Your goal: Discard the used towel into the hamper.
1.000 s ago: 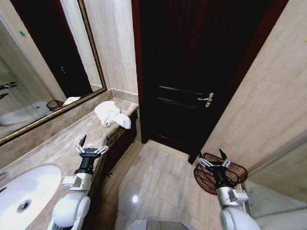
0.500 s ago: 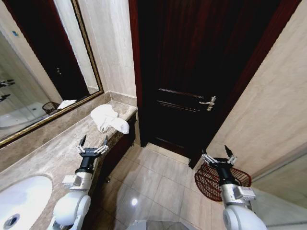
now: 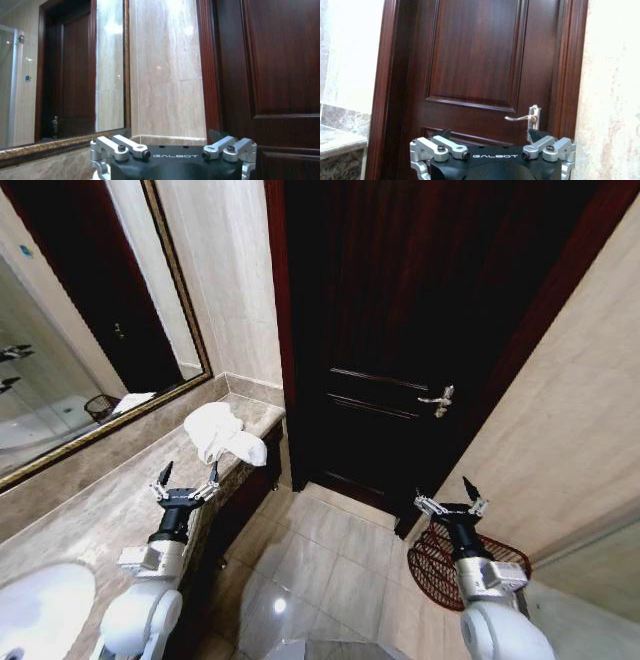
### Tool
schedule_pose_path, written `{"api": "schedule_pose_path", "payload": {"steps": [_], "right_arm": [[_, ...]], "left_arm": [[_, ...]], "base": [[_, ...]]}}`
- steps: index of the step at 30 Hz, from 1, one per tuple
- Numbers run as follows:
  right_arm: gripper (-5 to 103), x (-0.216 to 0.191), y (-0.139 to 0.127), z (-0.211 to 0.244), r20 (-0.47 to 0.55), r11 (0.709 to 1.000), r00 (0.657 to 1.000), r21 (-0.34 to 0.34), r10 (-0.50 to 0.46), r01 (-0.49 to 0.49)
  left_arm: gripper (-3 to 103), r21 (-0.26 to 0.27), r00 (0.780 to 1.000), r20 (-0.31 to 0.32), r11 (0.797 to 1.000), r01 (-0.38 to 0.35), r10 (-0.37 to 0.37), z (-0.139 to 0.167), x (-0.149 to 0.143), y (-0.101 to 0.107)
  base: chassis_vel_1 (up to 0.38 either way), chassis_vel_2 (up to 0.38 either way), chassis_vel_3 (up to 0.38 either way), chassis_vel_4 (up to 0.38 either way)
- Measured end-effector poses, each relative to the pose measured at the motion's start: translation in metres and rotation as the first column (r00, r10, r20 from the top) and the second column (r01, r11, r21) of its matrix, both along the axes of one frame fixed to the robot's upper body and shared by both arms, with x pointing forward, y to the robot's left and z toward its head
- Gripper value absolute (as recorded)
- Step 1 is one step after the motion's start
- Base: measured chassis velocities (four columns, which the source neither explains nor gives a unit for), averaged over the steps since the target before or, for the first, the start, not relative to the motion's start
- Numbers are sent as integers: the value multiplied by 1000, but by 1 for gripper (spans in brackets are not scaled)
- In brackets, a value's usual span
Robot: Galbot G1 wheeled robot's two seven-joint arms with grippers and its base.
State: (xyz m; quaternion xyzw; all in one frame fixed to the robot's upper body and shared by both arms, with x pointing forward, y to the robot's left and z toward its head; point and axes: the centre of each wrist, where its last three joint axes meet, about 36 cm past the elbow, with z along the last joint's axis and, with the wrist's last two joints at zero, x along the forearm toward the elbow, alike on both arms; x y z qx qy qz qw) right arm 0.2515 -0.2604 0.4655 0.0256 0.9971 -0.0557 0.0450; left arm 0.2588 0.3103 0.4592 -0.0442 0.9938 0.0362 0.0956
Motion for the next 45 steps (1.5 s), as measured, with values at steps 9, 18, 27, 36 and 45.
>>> {"api": "schedule_pose_path", "payload": {"steps": [9, 18, 27, 36, 45], "right_arm": [[100, 0, -1, -6, -3, 1000, 1000, 23, 0, 1], [100, -1, -2, -9, -9, 1000, 1000, 25, -3, 3], [100, 0, -2, -9, -7, 1000, 1000, 25, 1, -1], [100, 4, -4, -17, 28, 999, 999, 20, 30, -30], [100, 4, -4, -25, 43, 999, 998, 22, 49, -50]], "left_arm": [[100, -18, 1000, -7, 1000, -23, 23, -1, 1, -4], [100, -11, 999, -11, 999, -32, 32, -4, -1, -6], [100, -7, 999, -7, 999, -33, 33, -4, 0, -6], [100, 42, 999, -43, 999, -23, 25, -19, 14, 1], [100, 1, 982, -190, 1000, -9, 9, 5, 53, 0]], "base": [[-105, 113, 111, -96], [-75, 122, 120, -68], [-6, 137, 139, -5], [-9, 143, 139, -15], [-38, 42, 35, -38]]}}
